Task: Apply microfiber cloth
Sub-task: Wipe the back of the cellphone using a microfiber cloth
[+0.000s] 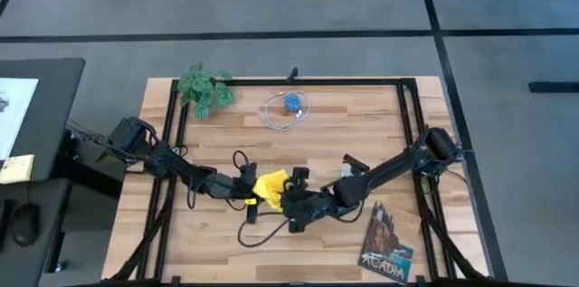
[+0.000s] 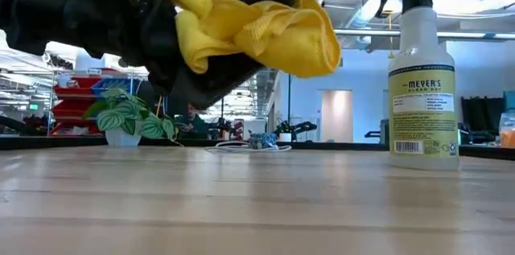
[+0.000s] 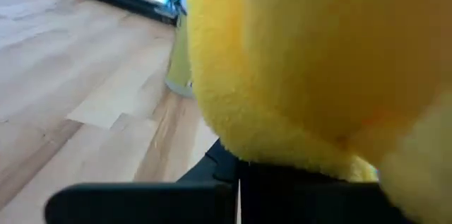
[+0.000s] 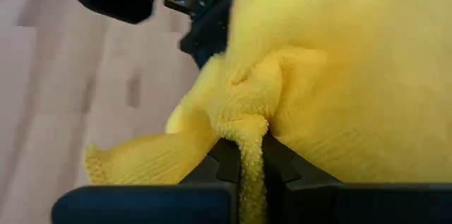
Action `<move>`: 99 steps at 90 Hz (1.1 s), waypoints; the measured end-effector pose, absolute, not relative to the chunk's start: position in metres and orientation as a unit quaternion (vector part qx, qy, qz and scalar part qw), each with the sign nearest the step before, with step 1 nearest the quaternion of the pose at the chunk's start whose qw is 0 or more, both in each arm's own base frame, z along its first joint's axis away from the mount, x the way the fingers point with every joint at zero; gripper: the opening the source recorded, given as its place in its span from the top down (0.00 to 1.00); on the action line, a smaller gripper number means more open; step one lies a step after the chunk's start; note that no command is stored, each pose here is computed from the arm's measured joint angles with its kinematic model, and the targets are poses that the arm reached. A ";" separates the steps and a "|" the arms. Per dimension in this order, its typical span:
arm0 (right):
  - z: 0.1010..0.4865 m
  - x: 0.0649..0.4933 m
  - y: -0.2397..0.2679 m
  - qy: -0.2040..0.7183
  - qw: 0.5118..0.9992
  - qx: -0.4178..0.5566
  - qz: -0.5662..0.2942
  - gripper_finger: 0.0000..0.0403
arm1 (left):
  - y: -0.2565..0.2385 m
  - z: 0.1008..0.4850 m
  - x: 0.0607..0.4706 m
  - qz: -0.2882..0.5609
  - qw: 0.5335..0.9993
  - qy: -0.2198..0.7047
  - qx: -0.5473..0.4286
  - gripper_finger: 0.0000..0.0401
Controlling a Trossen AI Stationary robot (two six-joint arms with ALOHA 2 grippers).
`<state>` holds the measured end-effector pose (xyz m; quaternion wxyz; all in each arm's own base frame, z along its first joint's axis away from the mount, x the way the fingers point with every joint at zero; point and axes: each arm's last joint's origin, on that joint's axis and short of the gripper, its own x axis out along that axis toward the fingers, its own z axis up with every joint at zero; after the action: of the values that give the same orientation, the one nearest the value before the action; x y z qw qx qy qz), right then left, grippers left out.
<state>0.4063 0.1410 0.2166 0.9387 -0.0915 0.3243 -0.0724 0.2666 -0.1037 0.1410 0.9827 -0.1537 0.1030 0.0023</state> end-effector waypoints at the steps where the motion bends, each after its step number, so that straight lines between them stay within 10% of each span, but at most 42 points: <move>1: 0.217 0.407 0.140 0.324 0.939 -0.090 -0.071 1.00 | -0.104 0.141 0.267 0.003 0.983 0.106 -0.152 0.98; 67: 0.197 0.360 0.161 0.420 0.876 -0.083 -0.223 1.00 | -0.105 0.144 0.273 0.035 0.981 0.112 -0.151 0.98; 99: 0.213 0.365 0.208 0.301 0.940 0.009 -0.163 1.00 | -0.095 0.153 0.277 0.099 0.970 0.048 -0.219 0.99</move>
<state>0.3653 0.2075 0.2125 0.9395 0.0092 0.3013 -0.1625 0.2772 -0.0947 0.1533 0.9695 -0.2187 0.0479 0.0993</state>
